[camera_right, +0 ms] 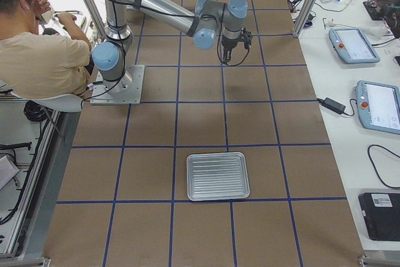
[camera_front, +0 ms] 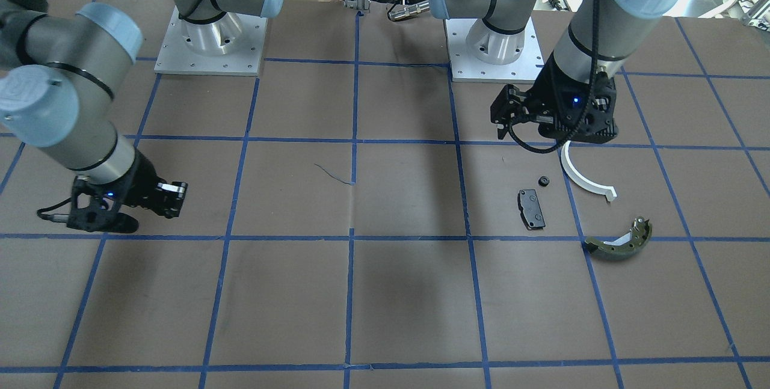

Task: Place bearing gear from tray to pile

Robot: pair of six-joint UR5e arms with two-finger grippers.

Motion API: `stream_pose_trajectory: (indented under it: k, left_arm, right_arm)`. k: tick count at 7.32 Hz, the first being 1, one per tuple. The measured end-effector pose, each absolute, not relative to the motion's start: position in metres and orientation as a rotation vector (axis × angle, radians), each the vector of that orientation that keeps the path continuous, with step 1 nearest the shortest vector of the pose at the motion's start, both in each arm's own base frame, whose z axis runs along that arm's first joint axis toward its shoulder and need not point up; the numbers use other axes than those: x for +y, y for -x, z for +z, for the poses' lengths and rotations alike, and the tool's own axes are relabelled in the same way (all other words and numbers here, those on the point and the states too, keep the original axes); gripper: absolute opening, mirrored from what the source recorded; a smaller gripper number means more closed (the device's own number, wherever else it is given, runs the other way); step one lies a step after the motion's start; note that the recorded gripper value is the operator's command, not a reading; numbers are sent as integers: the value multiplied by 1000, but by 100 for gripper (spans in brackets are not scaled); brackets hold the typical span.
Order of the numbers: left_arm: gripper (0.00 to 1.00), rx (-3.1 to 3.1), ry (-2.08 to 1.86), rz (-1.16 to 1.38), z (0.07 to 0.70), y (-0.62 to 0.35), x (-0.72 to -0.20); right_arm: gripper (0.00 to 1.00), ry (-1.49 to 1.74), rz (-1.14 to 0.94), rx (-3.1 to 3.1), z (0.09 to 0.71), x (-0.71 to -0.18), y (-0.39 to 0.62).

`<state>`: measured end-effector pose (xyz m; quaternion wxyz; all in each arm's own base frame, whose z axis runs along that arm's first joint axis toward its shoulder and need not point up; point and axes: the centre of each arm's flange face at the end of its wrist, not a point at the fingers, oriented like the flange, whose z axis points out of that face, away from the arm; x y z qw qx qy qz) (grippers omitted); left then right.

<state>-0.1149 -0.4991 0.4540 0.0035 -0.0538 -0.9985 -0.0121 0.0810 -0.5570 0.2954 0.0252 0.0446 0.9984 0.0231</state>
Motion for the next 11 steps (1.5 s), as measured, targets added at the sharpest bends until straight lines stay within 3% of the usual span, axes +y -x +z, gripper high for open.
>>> stream_pose_trajectory:
  k: [4, 9, 10, 11]
  left_arm:
    - [100, -3140, 115, -84, 491, 145, -478]
    - [100, -3145, 129, -100, 496, 146, -483]
    - [100, -3144, 132, -99, 495, 146, -483]
    - [100, -3143, 134, -98, 495, 146, -483]
  right_arm:
    - [0, -259, 0, 3038, 269, -523, -260]
    - [0, -215, 33, 2977, 220, -479, -373]
    - [26, -206, 46, 2977, 208, -474, -383]
    - [88, -188, 48, 2978, 196, -471, -393]
